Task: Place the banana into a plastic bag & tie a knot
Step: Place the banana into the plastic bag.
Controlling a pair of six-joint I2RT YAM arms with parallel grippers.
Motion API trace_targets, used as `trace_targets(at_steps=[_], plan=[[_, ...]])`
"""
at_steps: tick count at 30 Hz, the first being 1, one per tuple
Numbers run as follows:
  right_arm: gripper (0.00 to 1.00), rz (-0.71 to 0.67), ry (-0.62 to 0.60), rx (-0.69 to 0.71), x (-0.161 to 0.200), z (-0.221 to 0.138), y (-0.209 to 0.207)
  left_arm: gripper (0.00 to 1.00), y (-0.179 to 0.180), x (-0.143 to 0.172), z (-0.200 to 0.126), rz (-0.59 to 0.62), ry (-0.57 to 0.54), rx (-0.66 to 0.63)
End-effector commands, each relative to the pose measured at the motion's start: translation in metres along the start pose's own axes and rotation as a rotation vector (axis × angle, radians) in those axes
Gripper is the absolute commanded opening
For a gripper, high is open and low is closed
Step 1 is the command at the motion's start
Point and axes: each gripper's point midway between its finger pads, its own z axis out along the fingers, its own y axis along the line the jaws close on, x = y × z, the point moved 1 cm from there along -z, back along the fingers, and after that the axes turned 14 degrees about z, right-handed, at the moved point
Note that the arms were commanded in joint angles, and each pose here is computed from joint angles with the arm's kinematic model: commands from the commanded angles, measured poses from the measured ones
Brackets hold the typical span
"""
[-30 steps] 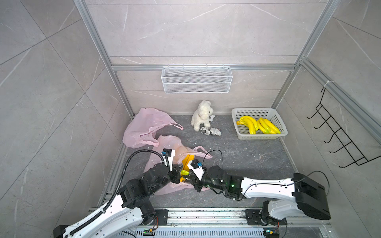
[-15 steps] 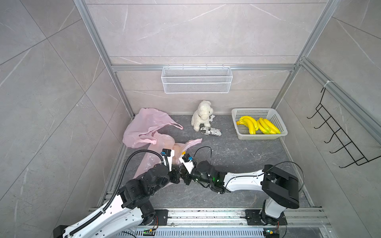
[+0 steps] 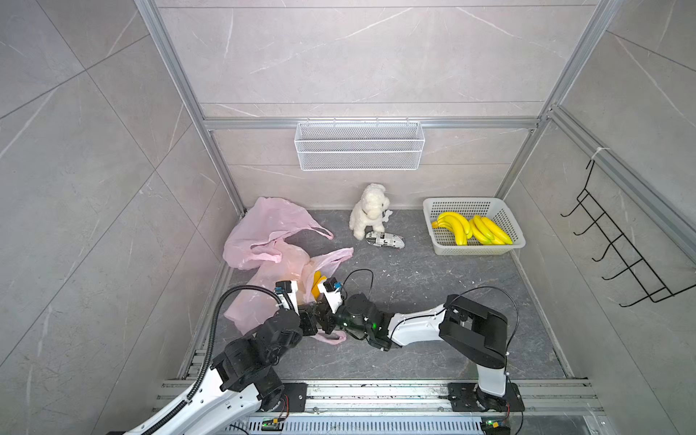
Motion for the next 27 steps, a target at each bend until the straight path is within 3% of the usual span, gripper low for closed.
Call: trace_targets(at_steps=[1, 8, 14, 21, 27], plan=[[0.09, 0.071, 0.054, -0.016, 0.015, 0.011, -0.002, 0.00, 0.018, -0.005, -0.006, -0.095, -0.040, -0.055], [0.11, 0.078, 0.101, 0.007, 0.027, 0.031, -0.011, 0.00, 0.015, -0.003, 0.005, -0.110, 0.019, -0.043], [0.30, 0.098, 0.119, 0.009, 0.034, 0.037, -0.015, 0.00, 0.014, -0.015, 0.000, -0.128, -0.007, -0.033], [0.40, 0.096, 0.134, -0.035, 0.031, 0.037, -0.003, 0.00, 0.014, -0.029, -0.013, -0.215, -0.080, -0.002], [0.59, 0.098, 0.145, -0.052, 0.029, 0.026, 0.004, 0.00, 0.024, -0.036, -0.025, -0.261, -0.145, -0.030]])
